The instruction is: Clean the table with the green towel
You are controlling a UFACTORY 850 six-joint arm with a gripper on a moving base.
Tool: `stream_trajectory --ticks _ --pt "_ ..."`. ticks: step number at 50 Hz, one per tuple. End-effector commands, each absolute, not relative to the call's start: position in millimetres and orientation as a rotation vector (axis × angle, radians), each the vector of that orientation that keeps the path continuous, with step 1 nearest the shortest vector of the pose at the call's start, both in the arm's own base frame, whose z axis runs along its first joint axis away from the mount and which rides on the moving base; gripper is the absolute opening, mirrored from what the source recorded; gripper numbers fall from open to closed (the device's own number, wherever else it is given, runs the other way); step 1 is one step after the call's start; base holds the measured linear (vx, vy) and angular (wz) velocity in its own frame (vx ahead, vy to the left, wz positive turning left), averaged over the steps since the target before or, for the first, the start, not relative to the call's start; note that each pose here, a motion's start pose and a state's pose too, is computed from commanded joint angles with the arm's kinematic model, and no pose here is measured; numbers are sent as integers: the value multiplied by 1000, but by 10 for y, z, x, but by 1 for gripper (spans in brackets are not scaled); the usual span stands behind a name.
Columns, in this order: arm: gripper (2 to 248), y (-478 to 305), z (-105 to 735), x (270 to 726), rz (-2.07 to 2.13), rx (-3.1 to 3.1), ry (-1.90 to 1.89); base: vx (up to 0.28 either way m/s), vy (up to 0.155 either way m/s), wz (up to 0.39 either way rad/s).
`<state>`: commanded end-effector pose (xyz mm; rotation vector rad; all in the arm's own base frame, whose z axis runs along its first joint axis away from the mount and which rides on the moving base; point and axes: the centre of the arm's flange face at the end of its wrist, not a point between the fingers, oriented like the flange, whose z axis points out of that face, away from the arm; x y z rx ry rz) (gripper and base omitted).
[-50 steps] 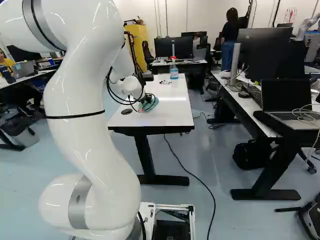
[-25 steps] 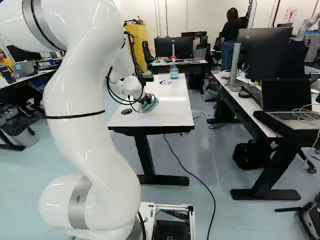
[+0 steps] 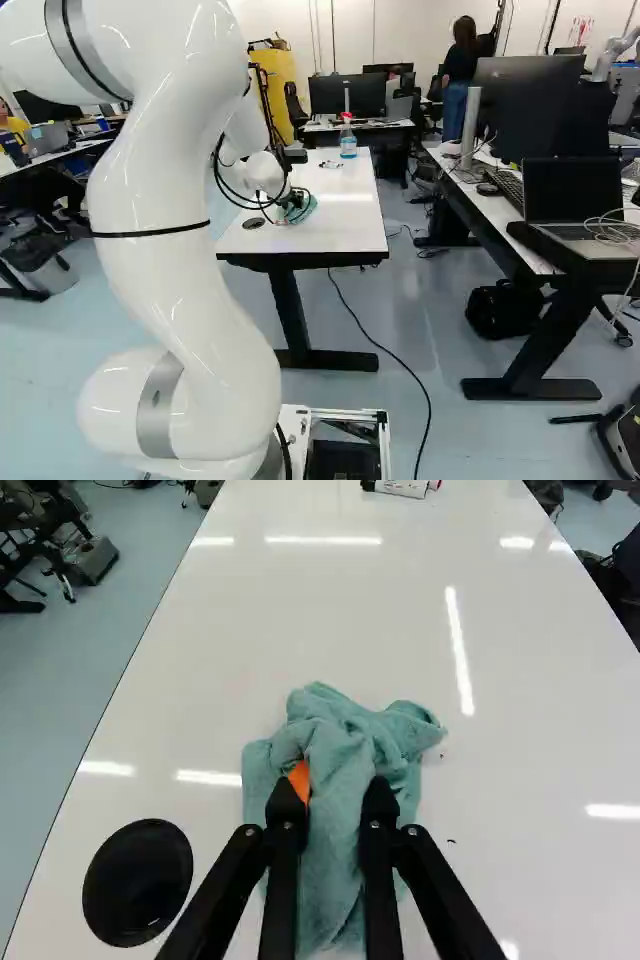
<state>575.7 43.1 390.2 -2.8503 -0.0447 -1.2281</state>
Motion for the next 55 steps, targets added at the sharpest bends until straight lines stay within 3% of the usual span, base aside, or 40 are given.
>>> stream_trajectory --ticks 19,55 --pt "63 273 3880 6008 -1255 -2851 -3 0 0 0" --pt "63 -331 3872 6078 -1278 -2881 141 0 0 0"
